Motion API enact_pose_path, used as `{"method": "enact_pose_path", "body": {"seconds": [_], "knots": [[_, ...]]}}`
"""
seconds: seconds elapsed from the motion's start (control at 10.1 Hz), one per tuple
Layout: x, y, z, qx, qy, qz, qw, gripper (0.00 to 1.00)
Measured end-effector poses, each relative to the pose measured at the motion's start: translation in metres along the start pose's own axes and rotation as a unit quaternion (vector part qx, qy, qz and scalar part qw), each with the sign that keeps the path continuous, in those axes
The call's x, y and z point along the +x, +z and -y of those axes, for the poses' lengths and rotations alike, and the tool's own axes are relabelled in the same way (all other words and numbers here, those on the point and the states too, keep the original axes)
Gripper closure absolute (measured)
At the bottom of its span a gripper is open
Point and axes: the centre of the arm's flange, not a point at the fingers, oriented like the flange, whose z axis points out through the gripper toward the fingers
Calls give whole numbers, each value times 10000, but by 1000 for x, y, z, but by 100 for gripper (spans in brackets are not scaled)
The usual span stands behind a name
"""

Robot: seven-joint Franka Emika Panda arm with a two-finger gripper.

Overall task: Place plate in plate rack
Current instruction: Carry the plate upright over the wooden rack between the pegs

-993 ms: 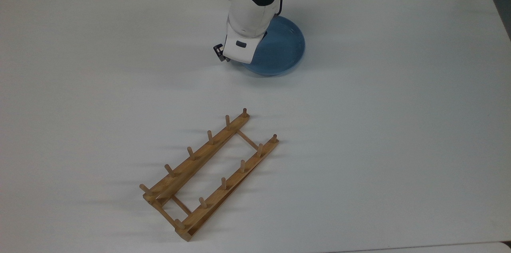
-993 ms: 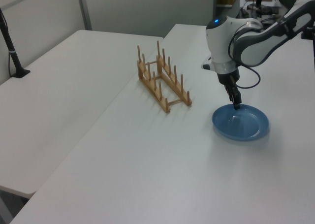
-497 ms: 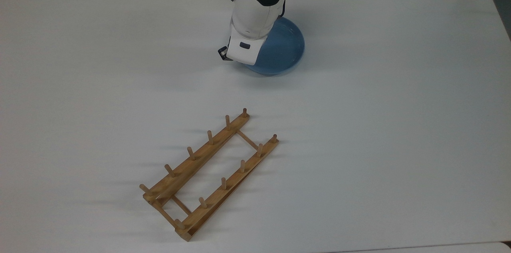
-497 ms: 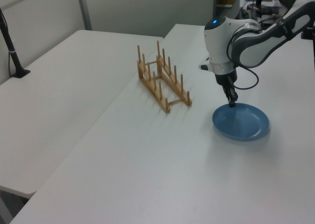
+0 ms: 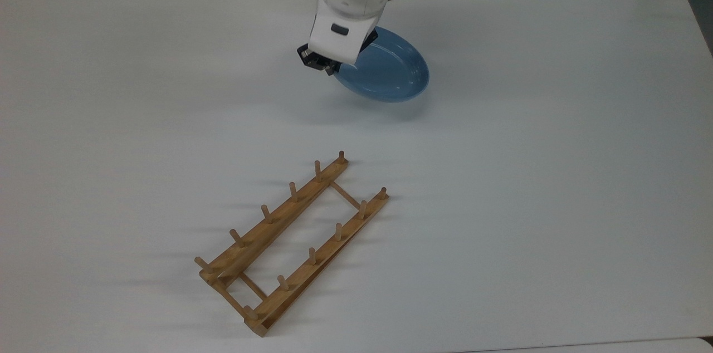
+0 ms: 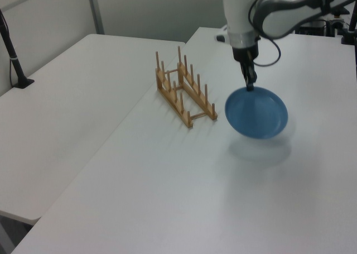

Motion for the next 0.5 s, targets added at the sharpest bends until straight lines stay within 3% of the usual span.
{"method": "enact_pose_path", "body": {"seconds": [0.2,0.5], "knots": [[3,-44,-10,-123,103,-366,9992,95],[2,-95,-33,-384,920,-985,9901,95]]}}
